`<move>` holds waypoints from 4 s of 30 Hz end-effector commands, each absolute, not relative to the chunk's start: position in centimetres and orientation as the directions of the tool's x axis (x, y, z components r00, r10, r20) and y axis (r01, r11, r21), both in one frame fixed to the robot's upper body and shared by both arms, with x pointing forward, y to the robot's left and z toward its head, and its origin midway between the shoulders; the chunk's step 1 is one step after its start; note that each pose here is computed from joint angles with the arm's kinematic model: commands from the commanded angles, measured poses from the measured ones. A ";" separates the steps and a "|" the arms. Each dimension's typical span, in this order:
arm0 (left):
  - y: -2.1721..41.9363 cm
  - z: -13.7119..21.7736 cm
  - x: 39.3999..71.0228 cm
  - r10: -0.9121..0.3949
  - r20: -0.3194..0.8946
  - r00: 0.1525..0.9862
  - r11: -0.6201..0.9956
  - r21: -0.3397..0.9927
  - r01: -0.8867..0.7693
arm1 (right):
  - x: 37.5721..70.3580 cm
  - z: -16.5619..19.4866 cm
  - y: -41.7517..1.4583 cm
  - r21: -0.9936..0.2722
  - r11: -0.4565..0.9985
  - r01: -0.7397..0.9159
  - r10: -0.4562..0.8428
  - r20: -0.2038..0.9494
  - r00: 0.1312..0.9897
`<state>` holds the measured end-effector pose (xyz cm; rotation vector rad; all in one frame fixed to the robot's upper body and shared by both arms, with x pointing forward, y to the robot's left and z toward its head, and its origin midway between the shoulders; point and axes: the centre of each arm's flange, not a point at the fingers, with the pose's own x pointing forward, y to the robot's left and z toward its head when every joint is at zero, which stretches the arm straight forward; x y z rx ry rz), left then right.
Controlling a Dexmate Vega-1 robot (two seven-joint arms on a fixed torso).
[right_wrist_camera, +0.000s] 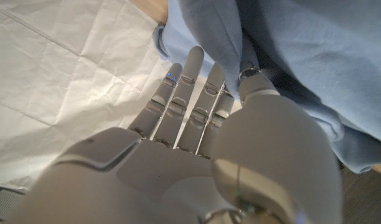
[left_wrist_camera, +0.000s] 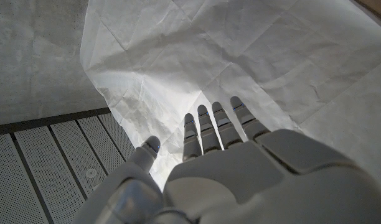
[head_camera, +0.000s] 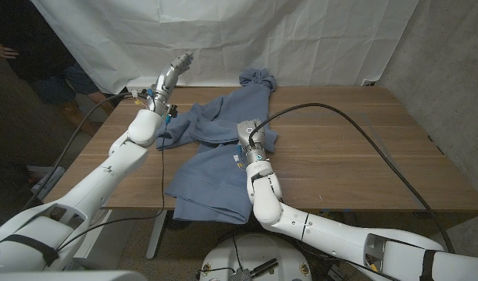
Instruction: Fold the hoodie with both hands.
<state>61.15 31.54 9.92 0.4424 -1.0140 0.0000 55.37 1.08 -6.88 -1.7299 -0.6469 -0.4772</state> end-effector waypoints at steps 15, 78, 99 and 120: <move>31.9 9.8 60.5 -0.216 0.835 0.506 0.921 0.346 -0.178 | 55.2 -1.5 4.3 -0.464 0.246 0.851 0.047 0.883 0.467; 34.5 6.2 56.2 -0.158 0.899 0.409 0.958 0.240 -0.158 | 60.7 7.6 18.3 -0.482 0.869 0.110 0.266 0.643 0.718; 36.8 6.1 52.3 -0.086 0.945 0.316 0.948 0.175 -0.266 | 61.5 7.3 22.6 -0.724 0.622 -0.298 0.586 0.178 0.791; 43.7 3.7 48.2 0.201 0.927 0.317 0.816 0.020 -0.578 | 61.6 8.2 22.0 -0.776 0.618 -0.127 0.509 0.273 0.816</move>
